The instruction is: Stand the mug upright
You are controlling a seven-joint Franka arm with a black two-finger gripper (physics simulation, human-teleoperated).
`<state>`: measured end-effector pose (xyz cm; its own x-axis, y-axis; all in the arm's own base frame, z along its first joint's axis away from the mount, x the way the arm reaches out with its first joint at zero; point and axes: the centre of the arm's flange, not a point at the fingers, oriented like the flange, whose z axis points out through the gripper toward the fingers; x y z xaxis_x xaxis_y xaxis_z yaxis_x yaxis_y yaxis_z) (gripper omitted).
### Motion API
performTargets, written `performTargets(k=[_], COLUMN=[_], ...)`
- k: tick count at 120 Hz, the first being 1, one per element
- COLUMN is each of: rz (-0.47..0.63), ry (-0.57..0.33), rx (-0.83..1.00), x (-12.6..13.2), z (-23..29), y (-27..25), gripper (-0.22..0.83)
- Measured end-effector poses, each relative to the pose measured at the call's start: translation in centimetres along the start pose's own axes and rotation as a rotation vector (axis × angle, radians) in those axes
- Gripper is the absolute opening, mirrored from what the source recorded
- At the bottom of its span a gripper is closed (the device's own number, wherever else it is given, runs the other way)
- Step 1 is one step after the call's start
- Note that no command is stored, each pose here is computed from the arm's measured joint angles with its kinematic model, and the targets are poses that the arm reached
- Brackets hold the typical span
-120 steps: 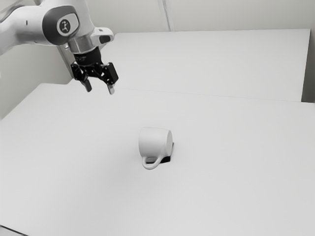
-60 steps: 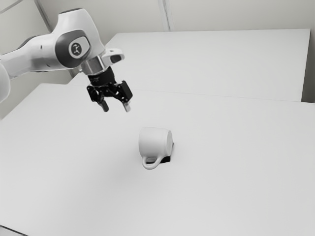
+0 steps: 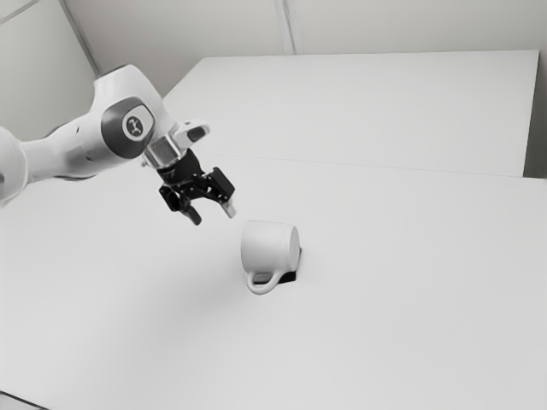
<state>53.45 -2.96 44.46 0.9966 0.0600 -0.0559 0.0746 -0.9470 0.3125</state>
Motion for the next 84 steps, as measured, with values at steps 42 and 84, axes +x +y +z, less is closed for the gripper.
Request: performTargets(k=[42, 84], rz=[0.023, 0.068], ry=[0.012, 0.032], rx=[-0.125, -0.207], x=[-0.3, 1.1], z=[3.6, 5.3], y=[0.0, -0.9], gripper=[0.62, 0.62])
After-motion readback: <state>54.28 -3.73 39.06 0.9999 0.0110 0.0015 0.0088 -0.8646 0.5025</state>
